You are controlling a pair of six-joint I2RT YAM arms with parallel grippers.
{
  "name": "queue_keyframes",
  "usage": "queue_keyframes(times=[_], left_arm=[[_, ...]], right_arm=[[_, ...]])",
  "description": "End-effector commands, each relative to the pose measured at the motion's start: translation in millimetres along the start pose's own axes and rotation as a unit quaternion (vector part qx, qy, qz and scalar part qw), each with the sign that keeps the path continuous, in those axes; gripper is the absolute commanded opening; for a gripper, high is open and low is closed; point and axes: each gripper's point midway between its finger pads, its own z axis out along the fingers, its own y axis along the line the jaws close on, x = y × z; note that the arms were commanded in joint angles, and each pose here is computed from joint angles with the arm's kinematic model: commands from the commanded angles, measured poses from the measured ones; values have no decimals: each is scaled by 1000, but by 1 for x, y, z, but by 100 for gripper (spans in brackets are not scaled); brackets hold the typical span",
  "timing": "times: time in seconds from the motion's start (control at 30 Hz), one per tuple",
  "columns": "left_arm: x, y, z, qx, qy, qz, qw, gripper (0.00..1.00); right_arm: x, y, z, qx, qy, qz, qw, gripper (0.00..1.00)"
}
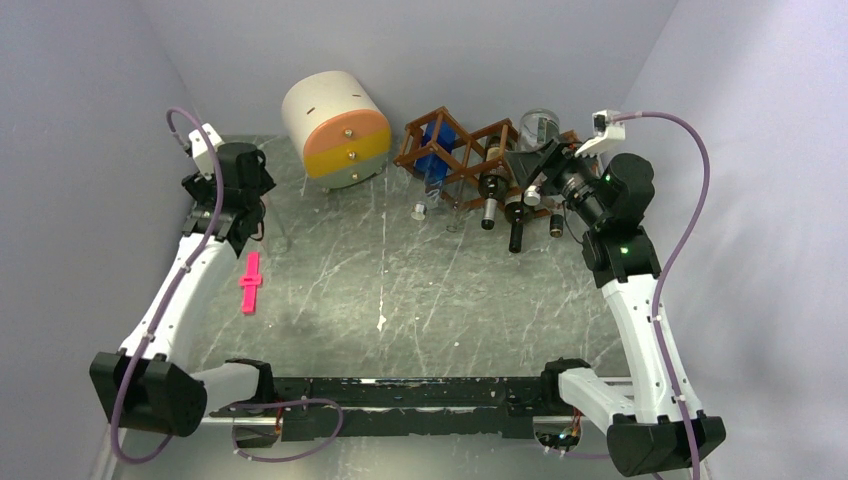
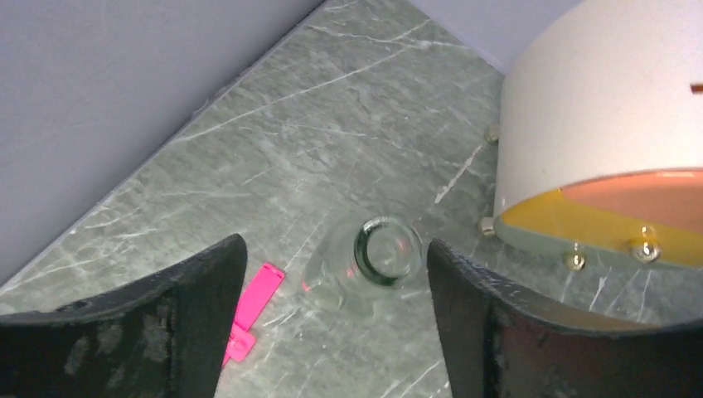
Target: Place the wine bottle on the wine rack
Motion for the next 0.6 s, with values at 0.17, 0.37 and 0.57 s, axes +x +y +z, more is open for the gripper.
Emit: queue_keyframes(times=[0.17, 0.37, 0.57], left_arm=[[22, -36, 25, 84, 48, 27, 995, 51], [13, -49, 11, 130, 47, 43, 989, 25], [23, -97, -38, 235, 71, 104, 964, 24]], right_arm=[[0, 14, -4, -29, 4, -30, 999, 72], [8, 16, -1, -38, 15, -22, 999, 71], [23, 16, 3, -44, 35, -18, 998, 71]])
